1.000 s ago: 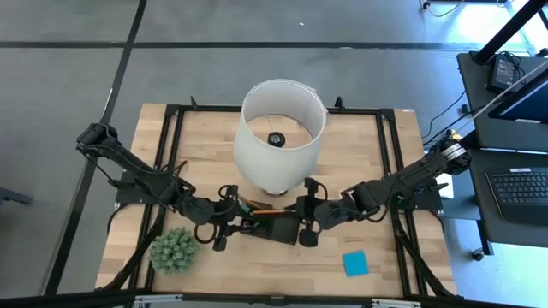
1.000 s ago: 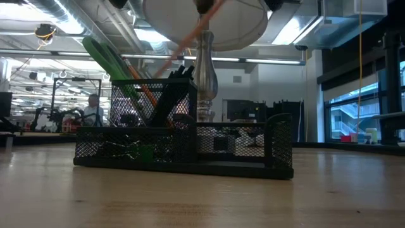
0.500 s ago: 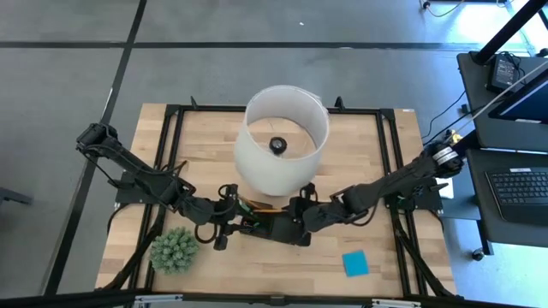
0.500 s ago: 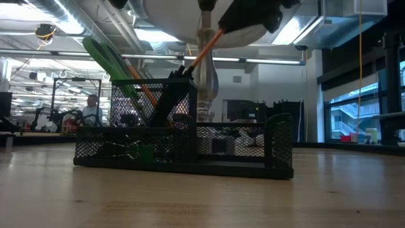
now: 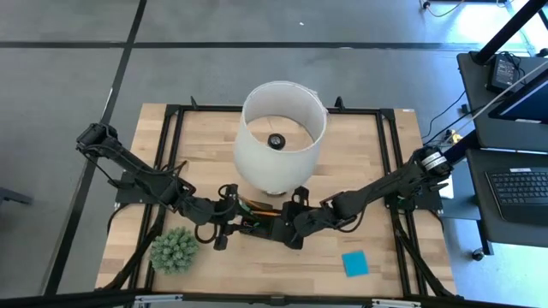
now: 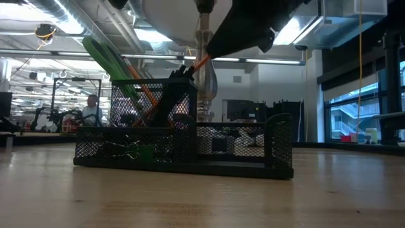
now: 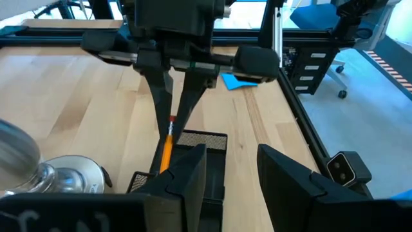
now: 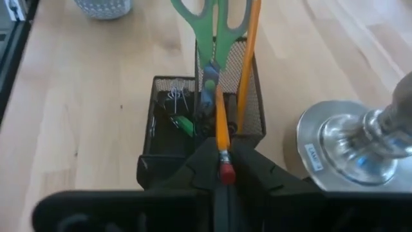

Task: Pick and place office supplies into organizer
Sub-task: Put the orange pencil into the black desk organizer, then put the blue sticky notes pad into the black desk organizer

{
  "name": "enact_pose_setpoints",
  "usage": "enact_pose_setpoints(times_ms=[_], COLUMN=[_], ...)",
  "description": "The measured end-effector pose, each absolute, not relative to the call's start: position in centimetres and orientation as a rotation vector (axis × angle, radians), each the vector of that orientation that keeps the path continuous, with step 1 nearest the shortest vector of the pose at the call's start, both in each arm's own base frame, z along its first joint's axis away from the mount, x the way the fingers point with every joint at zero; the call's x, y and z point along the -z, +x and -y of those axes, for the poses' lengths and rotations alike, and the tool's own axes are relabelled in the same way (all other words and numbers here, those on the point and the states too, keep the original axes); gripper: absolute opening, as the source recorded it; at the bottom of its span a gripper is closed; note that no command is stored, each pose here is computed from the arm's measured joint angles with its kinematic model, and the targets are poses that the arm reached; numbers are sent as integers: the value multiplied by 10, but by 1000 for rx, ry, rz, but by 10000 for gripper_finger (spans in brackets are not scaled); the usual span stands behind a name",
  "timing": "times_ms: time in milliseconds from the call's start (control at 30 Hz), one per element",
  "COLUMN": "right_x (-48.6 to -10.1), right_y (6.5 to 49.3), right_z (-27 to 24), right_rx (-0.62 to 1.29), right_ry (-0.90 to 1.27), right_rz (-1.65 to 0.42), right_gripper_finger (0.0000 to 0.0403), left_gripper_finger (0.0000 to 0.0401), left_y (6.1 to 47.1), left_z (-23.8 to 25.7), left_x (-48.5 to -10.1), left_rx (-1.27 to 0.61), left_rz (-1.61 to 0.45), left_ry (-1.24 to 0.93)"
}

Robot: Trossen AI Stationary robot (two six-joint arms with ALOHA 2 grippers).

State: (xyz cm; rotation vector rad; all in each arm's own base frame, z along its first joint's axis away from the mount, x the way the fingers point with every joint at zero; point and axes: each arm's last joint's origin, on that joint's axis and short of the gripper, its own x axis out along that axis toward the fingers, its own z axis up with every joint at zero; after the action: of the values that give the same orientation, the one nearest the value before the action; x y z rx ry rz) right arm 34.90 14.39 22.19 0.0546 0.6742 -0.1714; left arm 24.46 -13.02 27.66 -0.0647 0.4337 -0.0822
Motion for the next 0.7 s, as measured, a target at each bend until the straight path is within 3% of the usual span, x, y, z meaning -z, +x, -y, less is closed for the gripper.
enact_pose_setpoints(times_ms=[467, 700], right_x=[-223, -223], right_y=[349, 348], right_z=[-144, -145], right_rx=[155, 133], right_ry=[46, 55], right_rz=[-677, -685], right_gripper_finger=[54, 105], left_gripper_finger=[132, 132], left_y=[245, 245], left_z=[130, 130], left_x=[-277, -277], left_rx=[82, 82], left_rz=[-434, -434], left_ry=[-65, -64])
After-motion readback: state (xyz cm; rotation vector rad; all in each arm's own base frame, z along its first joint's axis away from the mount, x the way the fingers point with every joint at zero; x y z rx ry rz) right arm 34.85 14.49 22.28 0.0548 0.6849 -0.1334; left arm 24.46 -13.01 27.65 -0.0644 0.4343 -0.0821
